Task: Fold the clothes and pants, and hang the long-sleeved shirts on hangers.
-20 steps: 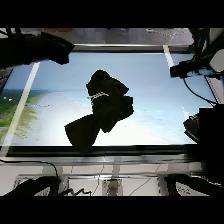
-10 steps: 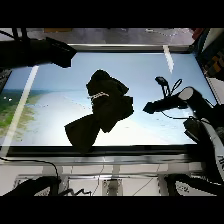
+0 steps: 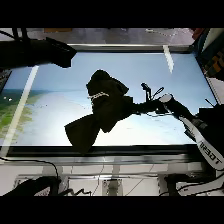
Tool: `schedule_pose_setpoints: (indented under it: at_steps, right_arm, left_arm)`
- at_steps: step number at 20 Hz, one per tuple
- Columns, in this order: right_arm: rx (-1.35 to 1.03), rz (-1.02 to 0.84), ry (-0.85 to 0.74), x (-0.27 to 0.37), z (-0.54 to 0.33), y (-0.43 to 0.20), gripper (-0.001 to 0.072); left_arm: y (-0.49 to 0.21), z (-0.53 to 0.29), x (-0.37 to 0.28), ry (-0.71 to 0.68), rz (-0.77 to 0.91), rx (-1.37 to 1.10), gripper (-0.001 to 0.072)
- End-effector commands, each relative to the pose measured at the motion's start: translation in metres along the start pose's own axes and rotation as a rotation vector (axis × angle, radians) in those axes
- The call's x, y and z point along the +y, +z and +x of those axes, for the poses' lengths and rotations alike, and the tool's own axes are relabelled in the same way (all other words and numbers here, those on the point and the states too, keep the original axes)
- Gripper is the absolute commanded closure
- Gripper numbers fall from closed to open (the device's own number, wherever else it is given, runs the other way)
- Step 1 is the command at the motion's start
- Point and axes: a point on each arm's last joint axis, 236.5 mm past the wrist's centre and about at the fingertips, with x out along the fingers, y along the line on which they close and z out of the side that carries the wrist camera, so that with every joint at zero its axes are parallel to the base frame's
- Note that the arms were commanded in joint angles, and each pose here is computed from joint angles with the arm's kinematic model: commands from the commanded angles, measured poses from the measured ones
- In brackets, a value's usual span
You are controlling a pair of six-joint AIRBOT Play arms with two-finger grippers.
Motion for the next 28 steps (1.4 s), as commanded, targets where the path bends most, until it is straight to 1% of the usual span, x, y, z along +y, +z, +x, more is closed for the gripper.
schedule_pose_setpoints:
  at_steps: [1,3,4,5,6,10,11,14,15,16,17,18,19,21,22,25,28]
  right_arm:
    - [-0.01,0.051,0.018,-0.001,0.018,0.018,0.0309]
    - [0.004,0.081,0.02,-0.006,0.027,0.021,0.0308]
    - [0.018,0.075,0.032,-0.004,0.028,0.02,0.0308]
    - [0.024,0.05,0.044,0.0,0.028,0.021,0.031]
    - [0.029,0.0,0.059,0.007,0.025,0.024,0.0311]
    - [0.059,-0.154,0.14,0.041,0.009,0.034,0.0335]
    - [0.078,-0.182,0.164,0.05,0.005,0.033,0.0375]
    - [0.146,-0.219,0.217,0.065,-0.004,0.02,0.0395]
    - [0.145,-0.221,0.215,0.064,-0.004,0.02,0.0492]
    - [0.134,-0.22,0.211,0.063,-0.003,0.023,0.0637]
    - [0.117,-0.221,0.203,0.062,-0.002,0.027,0.0676]
    - [0.1,-0.24,0.196,0.061,-0.002,0.031,0.0676]
    - [0.085,-0.245,0.186,0.059,-0.001,0.034,0.0676]
    - [0.061,-0.244,0.173,0.058,-0.002,0.04,0.0676]
    - [0.058,-0.244,0.172,0.058,-0.002,0.041,0.0676]
    - [0.059,-0.243,0.172,0.058,-0.002,0.041,0.0676]
    - [0.058,-0.244,0.171,0.058,-0.001,0.041,0.0676]
  left_arm:
    - [0.0,0.0,0.0,0.0,0.0,0.001,0.0537]
    - [0.0,0.0,0.0,0.0,0.001,0.002,0.0527]
    - [0.0,0.0,0.0,0.0,0.0,0.002,0.0402]
    - [0.0,0.0,0.0,0.0,0.0,0.002,0.0211]
    - [0.0,0.0,0.0,0.0,0.0,0.002,0.0118]
    - [0.0,0.0,0.001,0.001,0.0,0.001,0.0127]
    - [0.0,0.0,0.001,0.002,0.001,0.001,0.0127]
    - [-0.001,-0.001,0.007,0.015,-0.006,0.001,0.0127]
    - [-0.001,-0.001,0.011,0.022,-0.008,0.002,0.0127]
    - [-0.002,-0.002,0.016,0.033,-0.013,0.004,0.0127]
    - [-0.005,-0.004,0.022,0.045,-0.018,0.016,0.0128]
    - [-0.013,-0.006,0.032,0.07,-0.024,0.044,0.0146]
    - [-0.024,-0.01,0.046,0.104,-0.041,0.088,0.0255]
    - [-0.062,-0.022,0.074,0.168,-0.112,0.226,0.0581]
    - [-0.089,-0.028,0.085,0.184,-0.173,0.317,0.0687]
    - [-0.171,-0.036,0.09,0.173,-0.304,0.539,0.0688]
    - [-0.258,-0.037,0.062,0.147,-0.44,0.656,0.0688]
